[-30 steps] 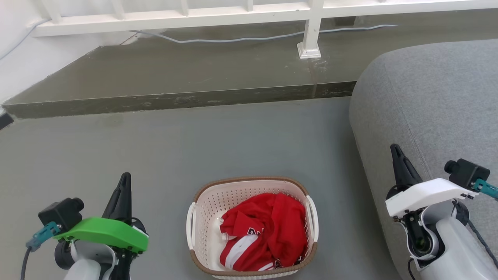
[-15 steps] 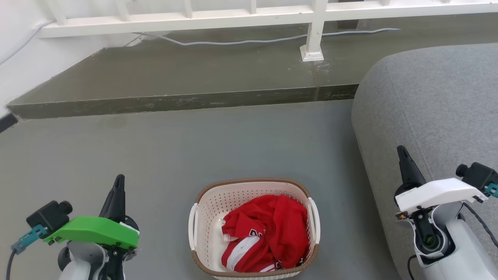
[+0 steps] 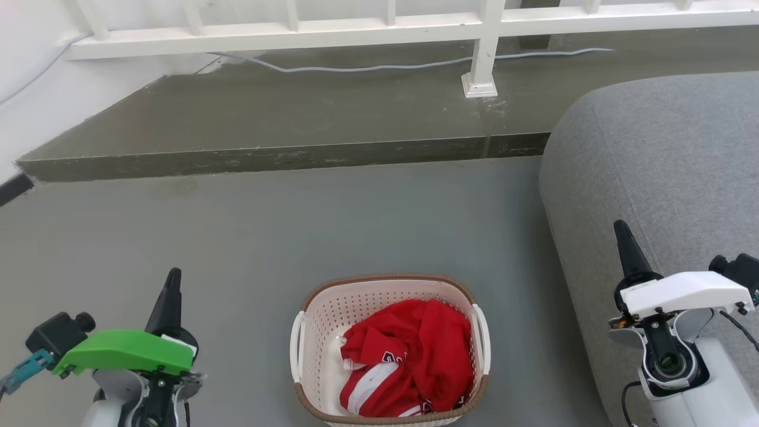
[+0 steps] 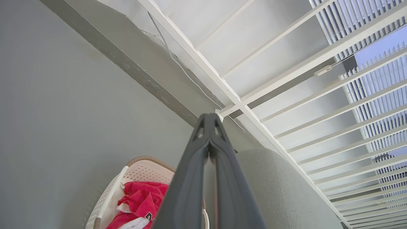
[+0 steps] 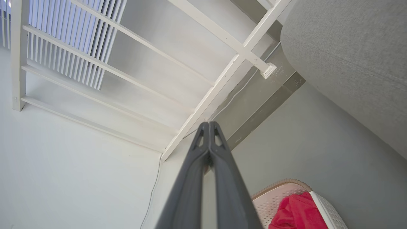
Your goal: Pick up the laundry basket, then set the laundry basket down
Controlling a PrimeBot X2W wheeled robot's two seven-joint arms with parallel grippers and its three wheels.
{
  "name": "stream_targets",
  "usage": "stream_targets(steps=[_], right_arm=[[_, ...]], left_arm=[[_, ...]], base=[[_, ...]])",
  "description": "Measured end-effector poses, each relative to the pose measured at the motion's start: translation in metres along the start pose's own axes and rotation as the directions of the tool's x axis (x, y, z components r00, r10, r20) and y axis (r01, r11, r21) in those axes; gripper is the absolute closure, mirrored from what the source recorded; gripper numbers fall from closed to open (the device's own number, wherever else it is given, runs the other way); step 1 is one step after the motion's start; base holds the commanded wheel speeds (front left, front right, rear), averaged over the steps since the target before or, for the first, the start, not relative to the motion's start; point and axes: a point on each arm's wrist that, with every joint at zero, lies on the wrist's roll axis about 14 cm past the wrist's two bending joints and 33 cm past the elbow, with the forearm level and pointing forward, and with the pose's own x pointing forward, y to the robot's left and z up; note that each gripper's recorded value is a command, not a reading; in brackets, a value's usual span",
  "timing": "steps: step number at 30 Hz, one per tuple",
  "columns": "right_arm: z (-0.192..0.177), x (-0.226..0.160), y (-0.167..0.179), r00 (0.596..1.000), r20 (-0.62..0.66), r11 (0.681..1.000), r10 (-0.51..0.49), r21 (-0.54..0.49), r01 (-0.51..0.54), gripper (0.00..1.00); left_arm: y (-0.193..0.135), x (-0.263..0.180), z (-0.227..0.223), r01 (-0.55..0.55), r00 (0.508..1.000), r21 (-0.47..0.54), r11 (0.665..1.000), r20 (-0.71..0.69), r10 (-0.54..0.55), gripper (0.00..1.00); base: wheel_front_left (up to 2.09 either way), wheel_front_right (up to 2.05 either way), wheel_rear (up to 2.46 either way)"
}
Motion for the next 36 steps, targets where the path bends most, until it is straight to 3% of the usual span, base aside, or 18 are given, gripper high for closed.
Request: stream_targets(steps=[17, 30, 36], right_arm=[[0.006, -0.003, -0.004, 1.000, 0.008, 0.974, -0.003, 0.226, 0.001, 1.00], [0.013, -0.003, -0.001, 1.000, 0.026, 0.923, 0.013, 0.385, -0.022, 1.00], [0.017, -0.004, -0.002, 0.999, 0.038, 0.883, 0.020, 0.469, -0.035, 1.00]], left_arm=[[0.005, -0.003, 0.011, -0.009, 1.000, -0.215, 0.977, 0.021, 0.013, 1.00], [0.011, -0.007, 0.020, -0.004, 0.999, -0.353, 0.935, 0.045, 0.021, 1.00], [0.012, -0.008, 0.024, 0.005, 0.998, -0.431, 0.902, 0.054, 0.021, 1.00]], base=[[0.00, 0.00, 0.00], [0.00, 0.00, 0.00], [0.00, 0.00, 0.00]])
